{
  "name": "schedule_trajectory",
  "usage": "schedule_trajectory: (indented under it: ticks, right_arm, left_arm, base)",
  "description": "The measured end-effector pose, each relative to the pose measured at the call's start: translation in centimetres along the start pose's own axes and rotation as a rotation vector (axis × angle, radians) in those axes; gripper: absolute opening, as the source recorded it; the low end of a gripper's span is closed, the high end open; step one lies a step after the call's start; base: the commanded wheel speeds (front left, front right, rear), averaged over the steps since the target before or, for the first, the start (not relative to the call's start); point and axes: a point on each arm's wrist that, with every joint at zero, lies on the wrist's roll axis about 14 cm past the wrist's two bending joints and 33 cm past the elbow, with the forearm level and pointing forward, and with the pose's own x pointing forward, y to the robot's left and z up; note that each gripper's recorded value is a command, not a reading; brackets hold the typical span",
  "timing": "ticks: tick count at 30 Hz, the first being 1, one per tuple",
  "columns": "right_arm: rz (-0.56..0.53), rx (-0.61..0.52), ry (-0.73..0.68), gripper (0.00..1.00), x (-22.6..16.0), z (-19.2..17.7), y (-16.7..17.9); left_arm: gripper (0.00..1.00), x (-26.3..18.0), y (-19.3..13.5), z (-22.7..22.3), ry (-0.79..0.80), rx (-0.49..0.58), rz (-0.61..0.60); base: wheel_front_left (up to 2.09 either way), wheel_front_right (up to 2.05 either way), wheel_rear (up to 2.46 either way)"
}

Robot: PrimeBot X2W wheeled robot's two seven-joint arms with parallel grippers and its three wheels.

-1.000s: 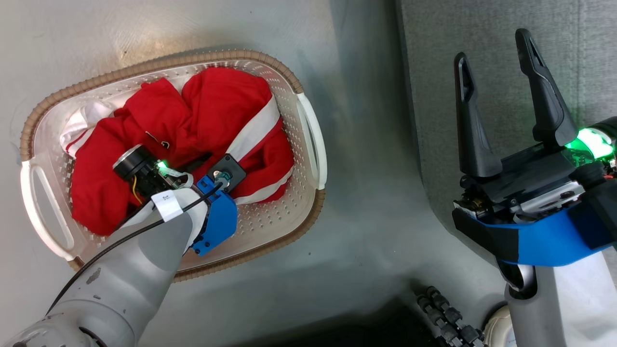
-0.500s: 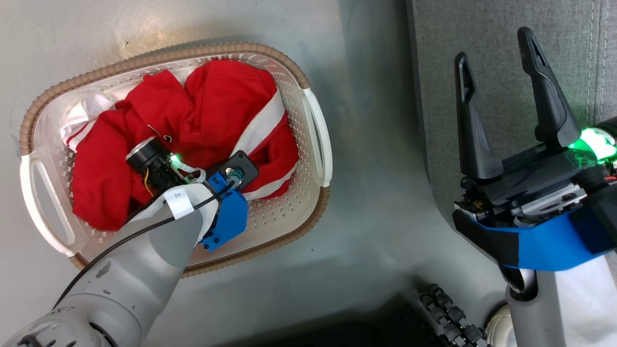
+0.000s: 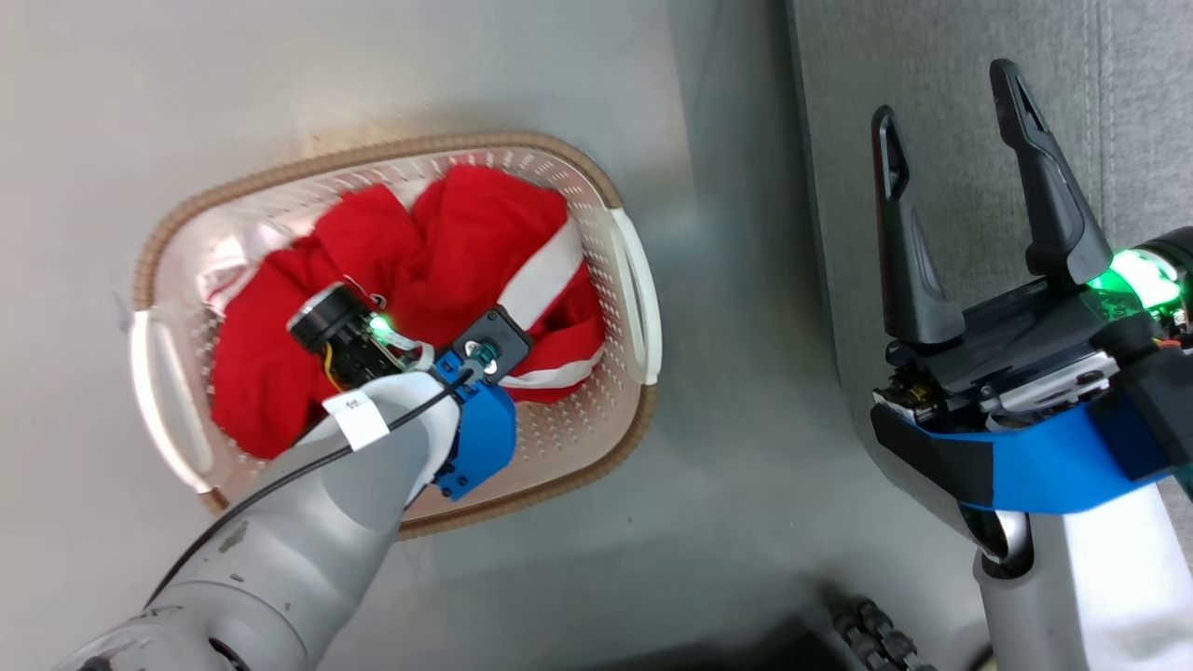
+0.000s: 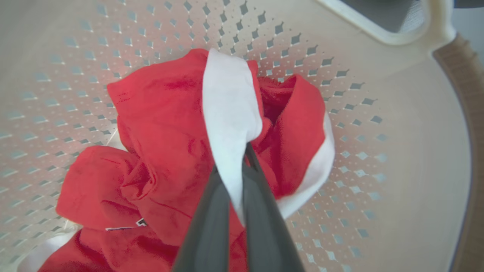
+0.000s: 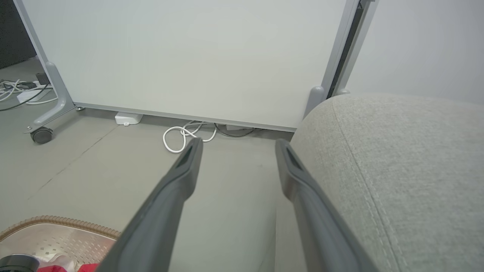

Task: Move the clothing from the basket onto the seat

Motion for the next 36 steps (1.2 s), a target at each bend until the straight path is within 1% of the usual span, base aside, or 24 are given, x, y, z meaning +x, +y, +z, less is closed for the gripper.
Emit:
schedule_trajectory:
  ticks: [10, 13, 17, 20, 29, 36]
  right_arm:
    - [0.036, 0.012, -0.09, 1.0, 0.4, 4.4, 1.6]
    - [0.041, 0.012, -0.113, 1.0, 0.2, 5.7, 1.9]
    - [0.047, 0.013, -0.14, 1.0, -0.3, 7.4, 2.2]
    - [0.052, 0.015, -0.163, 1.0, -0.8, 8.8, 2.6]
    - [0.07, 0.015, -0.207, 1.0, -2.5, 11.8, 3.7]
    - [0.092, 0.019, -0.241, 1.0, -3.9, 13.9, 4.8]
  left_arm:
    - [0.0, -4.5, 0.0, 4.2, -0.142, -0.055, 0.084]
    - [0.0, -5.8, -0.1, 5.3, -0.177, -0.067, 0.107]
    - [0.0, -7.8, -0.2, 8.0, -0.267, -0.088, 0.133]
    - [0.0, -9.5, -0.3, 9.1, -0.316, -0.091, 0.158]
    - [0.0, -15.3, -0.4, 12.8, -0.494, -0.104, 0.273]
    - [0.0, -20.5, -0.2, 16.6, -0.681, -0.109, 0.369]
  base:
    - [0.0, 0.0, 0.0]
    - [0.0, 0.0, 0.0]
    - [0.0, 0.0, 0.0]
    - [0.0, 0.0, 0.0]
    - [0.0, 0.0, 0.0]
    - [0.0, 0.0, 0.0]
